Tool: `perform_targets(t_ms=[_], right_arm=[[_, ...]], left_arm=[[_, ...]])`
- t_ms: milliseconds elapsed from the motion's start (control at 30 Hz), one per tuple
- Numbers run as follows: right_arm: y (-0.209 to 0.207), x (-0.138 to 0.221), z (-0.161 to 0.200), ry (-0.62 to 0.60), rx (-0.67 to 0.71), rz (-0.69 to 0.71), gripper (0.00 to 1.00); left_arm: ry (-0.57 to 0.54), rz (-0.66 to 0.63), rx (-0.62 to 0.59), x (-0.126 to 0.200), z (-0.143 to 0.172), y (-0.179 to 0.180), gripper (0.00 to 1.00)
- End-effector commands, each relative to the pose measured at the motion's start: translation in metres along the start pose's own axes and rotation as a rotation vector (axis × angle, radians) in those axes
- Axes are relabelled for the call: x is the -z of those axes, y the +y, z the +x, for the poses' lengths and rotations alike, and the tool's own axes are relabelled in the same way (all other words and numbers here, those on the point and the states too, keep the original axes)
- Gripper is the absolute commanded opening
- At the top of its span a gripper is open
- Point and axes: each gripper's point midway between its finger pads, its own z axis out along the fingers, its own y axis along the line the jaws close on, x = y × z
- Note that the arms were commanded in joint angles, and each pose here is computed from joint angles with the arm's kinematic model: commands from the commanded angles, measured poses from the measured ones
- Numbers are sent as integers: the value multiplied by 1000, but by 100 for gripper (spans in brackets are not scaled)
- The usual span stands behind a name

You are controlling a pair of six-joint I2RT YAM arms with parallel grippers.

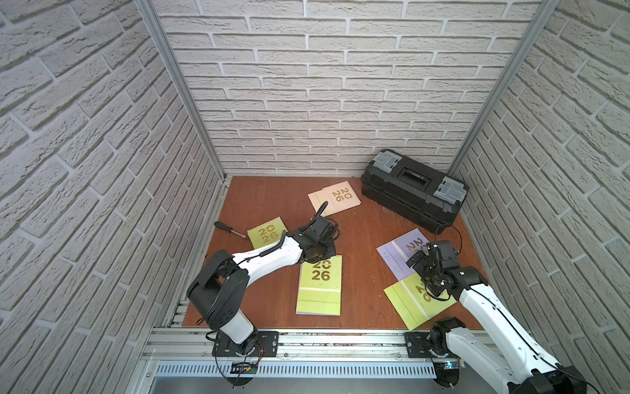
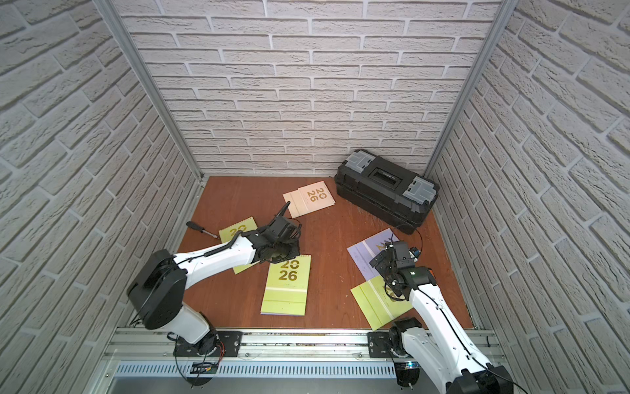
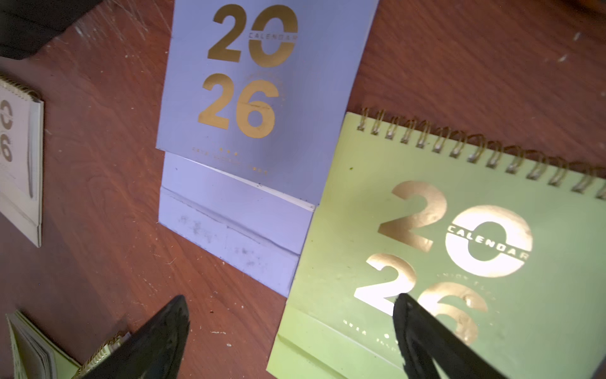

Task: Stack the calendars
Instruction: Pick up the calendar at the center of the board.

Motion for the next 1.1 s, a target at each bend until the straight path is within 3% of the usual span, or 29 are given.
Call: perform_targets(t_ms=[0,233,667,1067], right_arm=[[-9,10,-8,-3,-4,59,99],[-40,33,-33,-89,-9,219,99],[-84,11,-29,-21,-129,235,99],[-98,-3,-8,36,-209,211,99]], left_arm=[[9,53,-53,-11,-3,-33,0],[41,107,-95,-40,-1,-86,0],[110,203,-151,-87,31,-162,0],[139,243,-161,-107,58,-195,0]])
